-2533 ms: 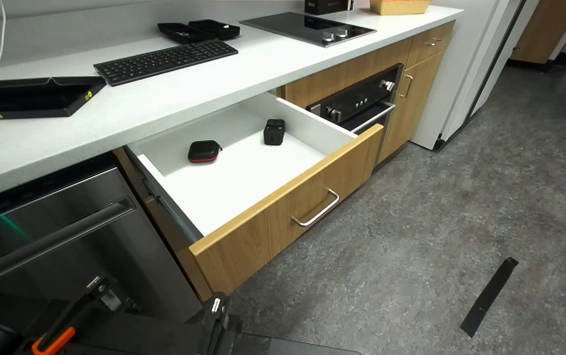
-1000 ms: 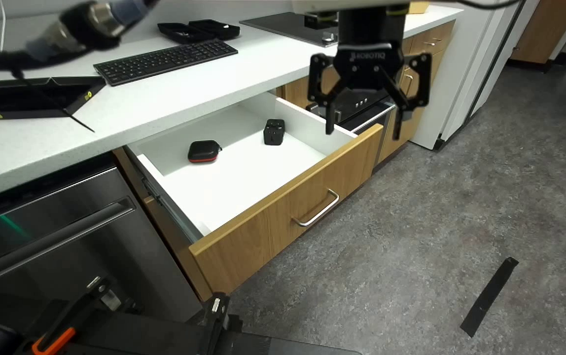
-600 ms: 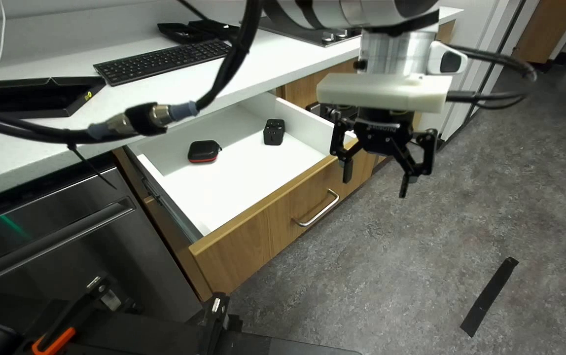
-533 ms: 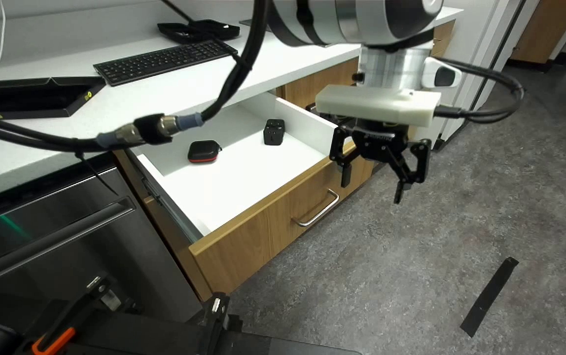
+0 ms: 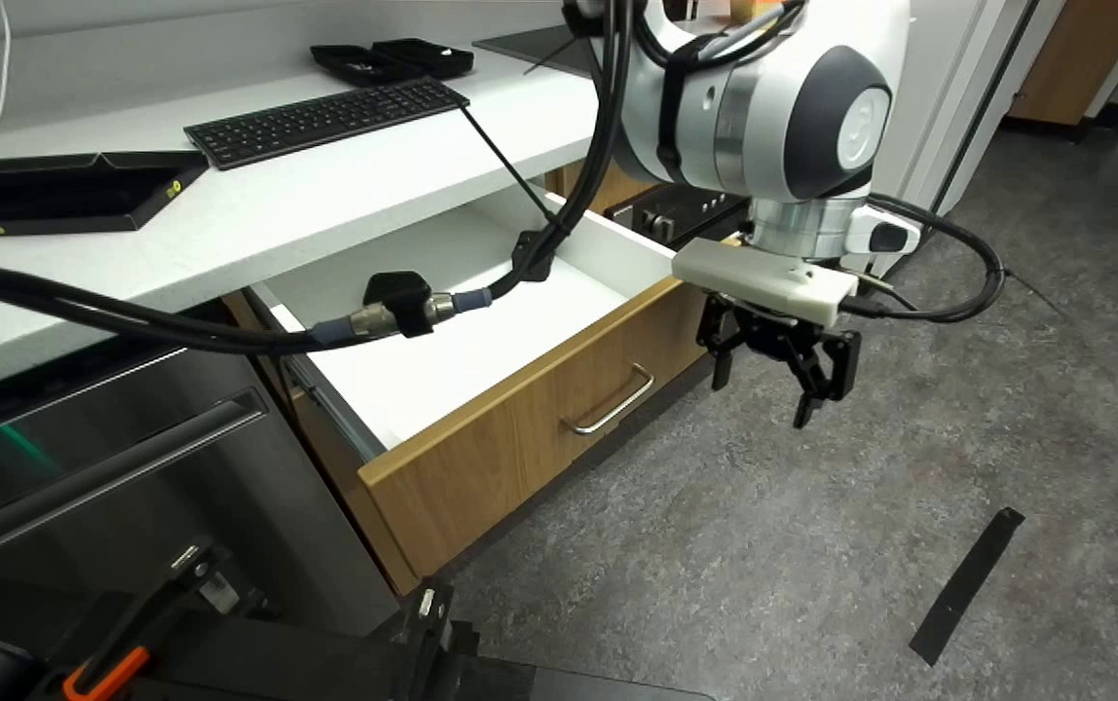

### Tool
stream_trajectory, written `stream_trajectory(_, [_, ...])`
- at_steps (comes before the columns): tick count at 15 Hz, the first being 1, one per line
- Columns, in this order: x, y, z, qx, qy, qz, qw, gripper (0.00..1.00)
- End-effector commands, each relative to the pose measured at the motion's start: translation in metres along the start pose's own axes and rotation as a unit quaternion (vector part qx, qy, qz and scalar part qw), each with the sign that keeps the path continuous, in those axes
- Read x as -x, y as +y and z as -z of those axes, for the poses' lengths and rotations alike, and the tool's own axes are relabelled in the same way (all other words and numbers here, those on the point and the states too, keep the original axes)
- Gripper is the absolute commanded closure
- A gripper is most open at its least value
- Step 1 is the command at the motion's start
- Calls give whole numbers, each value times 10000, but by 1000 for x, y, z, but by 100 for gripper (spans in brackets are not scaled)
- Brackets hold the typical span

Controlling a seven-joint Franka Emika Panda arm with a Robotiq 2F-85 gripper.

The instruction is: Close the drawer

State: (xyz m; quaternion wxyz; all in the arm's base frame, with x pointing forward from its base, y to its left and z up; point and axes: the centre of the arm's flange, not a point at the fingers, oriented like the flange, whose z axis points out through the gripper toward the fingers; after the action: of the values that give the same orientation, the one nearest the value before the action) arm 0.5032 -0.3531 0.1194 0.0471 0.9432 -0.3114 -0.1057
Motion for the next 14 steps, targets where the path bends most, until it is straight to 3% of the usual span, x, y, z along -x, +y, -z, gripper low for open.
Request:
stream_trajectory(1, [-36, -1, -12, -193, -285, -68, 9994, 0])
stream_trajectory(6, [-22, -89, 9, -508, -961, 583, 9924, 0])
stream_trajectory(14, [-16, -237, 46, -629, -1233, 1729, 9752, 0])
